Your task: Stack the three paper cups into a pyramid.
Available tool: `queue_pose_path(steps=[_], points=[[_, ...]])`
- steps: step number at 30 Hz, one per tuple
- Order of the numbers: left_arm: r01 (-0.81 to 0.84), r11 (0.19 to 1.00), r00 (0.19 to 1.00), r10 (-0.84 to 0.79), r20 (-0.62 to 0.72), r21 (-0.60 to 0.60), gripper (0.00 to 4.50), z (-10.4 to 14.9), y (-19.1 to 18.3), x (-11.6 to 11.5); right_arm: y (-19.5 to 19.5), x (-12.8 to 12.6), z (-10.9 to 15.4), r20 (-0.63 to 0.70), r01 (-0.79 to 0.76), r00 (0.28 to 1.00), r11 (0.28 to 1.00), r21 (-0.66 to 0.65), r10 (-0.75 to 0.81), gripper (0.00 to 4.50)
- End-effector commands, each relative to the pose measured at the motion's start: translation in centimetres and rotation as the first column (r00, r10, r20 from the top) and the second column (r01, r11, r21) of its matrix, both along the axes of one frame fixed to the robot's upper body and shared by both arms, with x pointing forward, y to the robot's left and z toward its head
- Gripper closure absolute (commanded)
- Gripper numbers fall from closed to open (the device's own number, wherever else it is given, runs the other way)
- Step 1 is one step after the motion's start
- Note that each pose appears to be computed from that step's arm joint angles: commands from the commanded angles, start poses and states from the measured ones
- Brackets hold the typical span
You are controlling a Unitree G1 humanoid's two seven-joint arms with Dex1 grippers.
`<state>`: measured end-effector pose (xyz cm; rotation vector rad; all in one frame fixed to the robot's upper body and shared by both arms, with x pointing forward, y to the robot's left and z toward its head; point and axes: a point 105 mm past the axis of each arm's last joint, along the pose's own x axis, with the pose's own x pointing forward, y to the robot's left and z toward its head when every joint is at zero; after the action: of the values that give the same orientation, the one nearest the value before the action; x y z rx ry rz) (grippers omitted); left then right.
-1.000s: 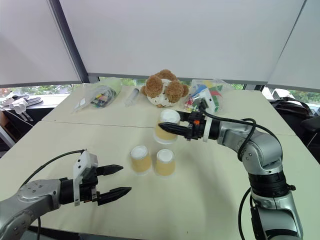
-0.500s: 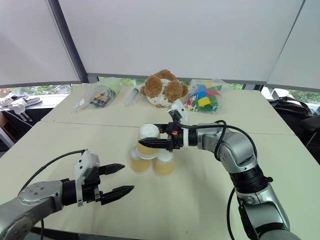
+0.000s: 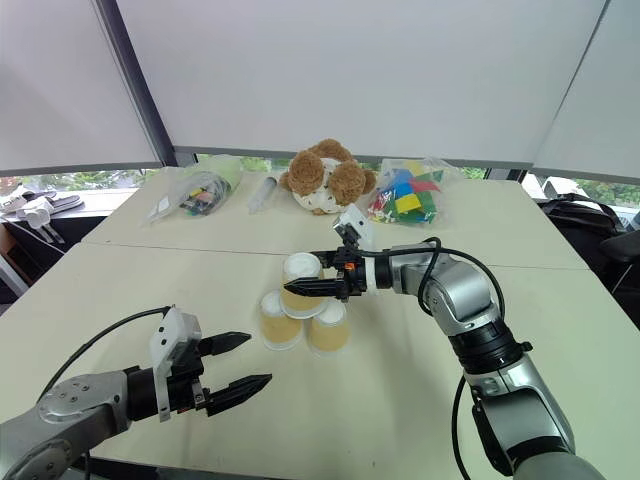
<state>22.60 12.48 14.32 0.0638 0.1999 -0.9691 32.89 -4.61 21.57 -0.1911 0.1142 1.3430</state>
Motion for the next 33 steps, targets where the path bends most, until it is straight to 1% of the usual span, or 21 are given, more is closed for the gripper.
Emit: queue_pose_path(steps=[1, 8, 12, 13, 25, 30, 33], points=[[0.026, 1.000, 0.999, -0.025, 0.041, -0.008, 0.00, 0.8, -0.6, -0.5, 0.1, 0.2, 0.7, 0.030, 0.006, 1.000, 1.000, -0.006, -0.006, 1.85], [0.025, 1.000, 0.999, -0.024, 0.038, -0.006, 0.00, 0.7, -0.5, -0.5, 0.1, -0.2, 0.7, 0.020, -0.005, 1.000, 1.000, -0.006, 0.005, 1.85], [0.026, 1.000, 0.999, -0.026, 0.039, -0.007, 0.00, 0.7, -0.6, -0.4, 0.0, -0.3, 0.9, 0.013, -0.003, 1.000, 1.000, -0.005, 0.003, 0.12], [0.026, 1.000, 0.999, -0.026, 0.040, -0.007, 0.00, 0.7, -0.6, -0.4, -0.1, -0.3, 0.9, 0.013, -0.002, 1.000, 1.000, -0.007, 0.002, 0.01], [0.023, 1.000, 0.999, -0.022, 0.040, -0.011, 0.00, 0.8, -0.5, -0.3, -0.9, -1.3, 2.0, 0.016, -0.049, 0.999, 0.999, 0.008, 0.049, 0.01], [0.009, 1.000, 0.999, -0.009, 0.039, -0.006, 0.00, 0.8, -0.1, -0.5, -2.5, -1.7, 2.5, 0.038, -0.032, 0.999, 0.999, 0.013, 0.031, 0.01], [-0.004, 1.000, 0.999, 0.004, 0.032, -0.009, 0.00, 0.7, 0.2, -0.6, -4.2, -1.6, 2.7, 0.048, 0.021, 0.999, 1.000, 0.013, -0.021, 0.01]])
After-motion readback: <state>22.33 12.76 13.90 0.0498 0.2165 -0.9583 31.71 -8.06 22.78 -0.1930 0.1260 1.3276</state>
